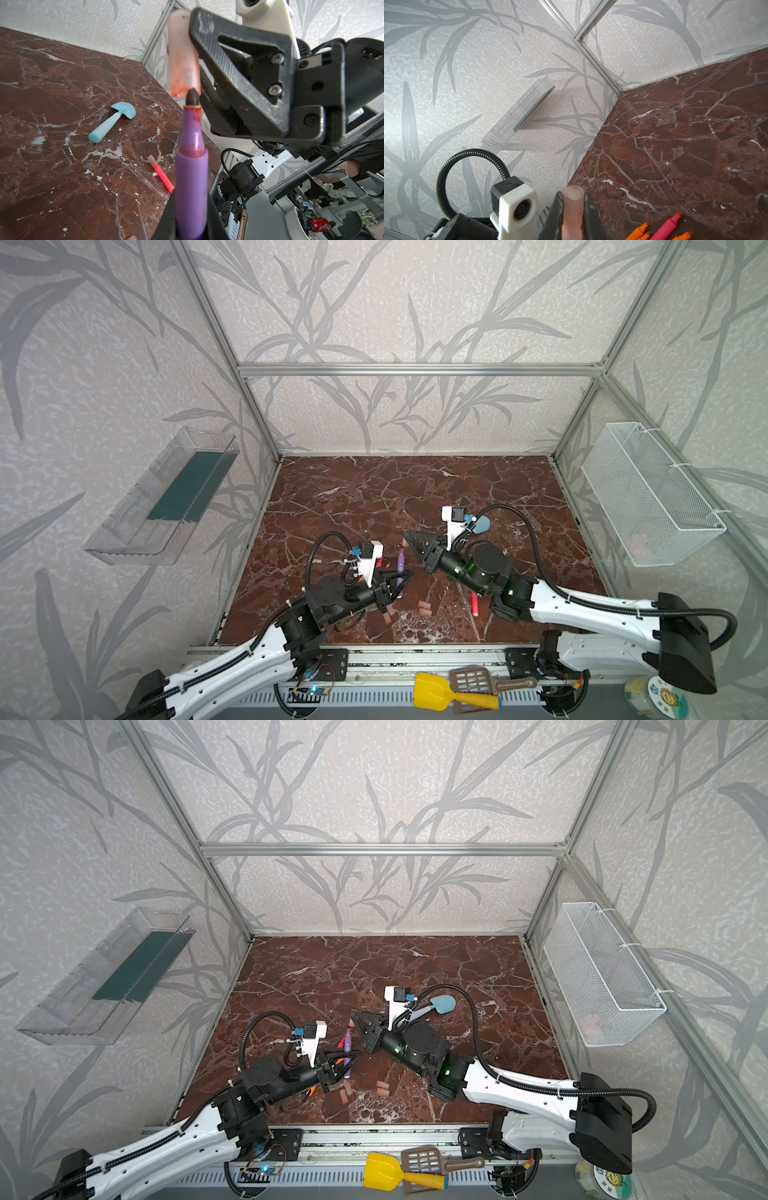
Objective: Insert the pens into the pen caps
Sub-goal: 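Lift the cap and carry it above the purple marker tip, then lower the cap onto the purple marker tip held by the left gripper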
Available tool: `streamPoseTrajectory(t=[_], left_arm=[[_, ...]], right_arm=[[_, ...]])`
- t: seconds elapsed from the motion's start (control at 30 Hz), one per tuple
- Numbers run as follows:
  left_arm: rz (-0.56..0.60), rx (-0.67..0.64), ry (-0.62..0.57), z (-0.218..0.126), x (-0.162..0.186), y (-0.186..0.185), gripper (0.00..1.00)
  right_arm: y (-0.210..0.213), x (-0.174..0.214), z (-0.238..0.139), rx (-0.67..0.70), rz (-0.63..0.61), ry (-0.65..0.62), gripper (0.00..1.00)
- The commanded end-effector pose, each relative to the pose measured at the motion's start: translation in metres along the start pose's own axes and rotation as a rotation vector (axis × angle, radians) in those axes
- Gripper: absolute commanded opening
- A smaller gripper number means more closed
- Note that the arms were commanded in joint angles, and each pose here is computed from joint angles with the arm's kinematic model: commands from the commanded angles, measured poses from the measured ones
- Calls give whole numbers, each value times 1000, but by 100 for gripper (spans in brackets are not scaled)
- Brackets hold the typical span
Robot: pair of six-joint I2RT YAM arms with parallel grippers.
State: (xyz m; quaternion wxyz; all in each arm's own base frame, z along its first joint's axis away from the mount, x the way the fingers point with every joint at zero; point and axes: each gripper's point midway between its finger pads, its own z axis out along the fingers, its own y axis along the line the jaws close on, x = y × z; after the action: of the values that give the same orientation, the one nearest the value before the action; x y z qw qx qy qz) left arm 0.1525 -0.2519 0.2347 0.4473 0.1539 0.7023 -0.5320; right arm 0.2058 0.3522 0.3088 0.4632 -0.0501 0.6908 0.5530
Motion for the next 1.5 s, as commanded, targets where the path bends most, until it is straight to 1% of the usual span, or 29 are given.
streamPoseTrajectory(t=[0.0,0.3,0.47,0.87,1.03,1.2,1.47], left_arm=[[-10,13,-8,0,0,-2,0],[-12,15,-7,-1,1,-2,0],[-9,15,-8,-1,1,-2,0],[-11,15,-9,-1,1,-2,0],[-10,17,-9,-1,0,-2,0],[-9,19,-10,-2,0,-3,0],[-11,23,-10,-2,0,-3,0]], right_arm=[[25,-5,2,-68,-14,-6,0],[28,-12,-1,-69,-37,-31,0],[36,-16,-2,-87,-44,-25,0],[36,-20,-10,-86,-53,-33,0],[29,-9,-9,-71,-53,-7,0],[20,-8,-9,-41,-70,-15,0],[29,-12,0,-47,-112,-16,0]])
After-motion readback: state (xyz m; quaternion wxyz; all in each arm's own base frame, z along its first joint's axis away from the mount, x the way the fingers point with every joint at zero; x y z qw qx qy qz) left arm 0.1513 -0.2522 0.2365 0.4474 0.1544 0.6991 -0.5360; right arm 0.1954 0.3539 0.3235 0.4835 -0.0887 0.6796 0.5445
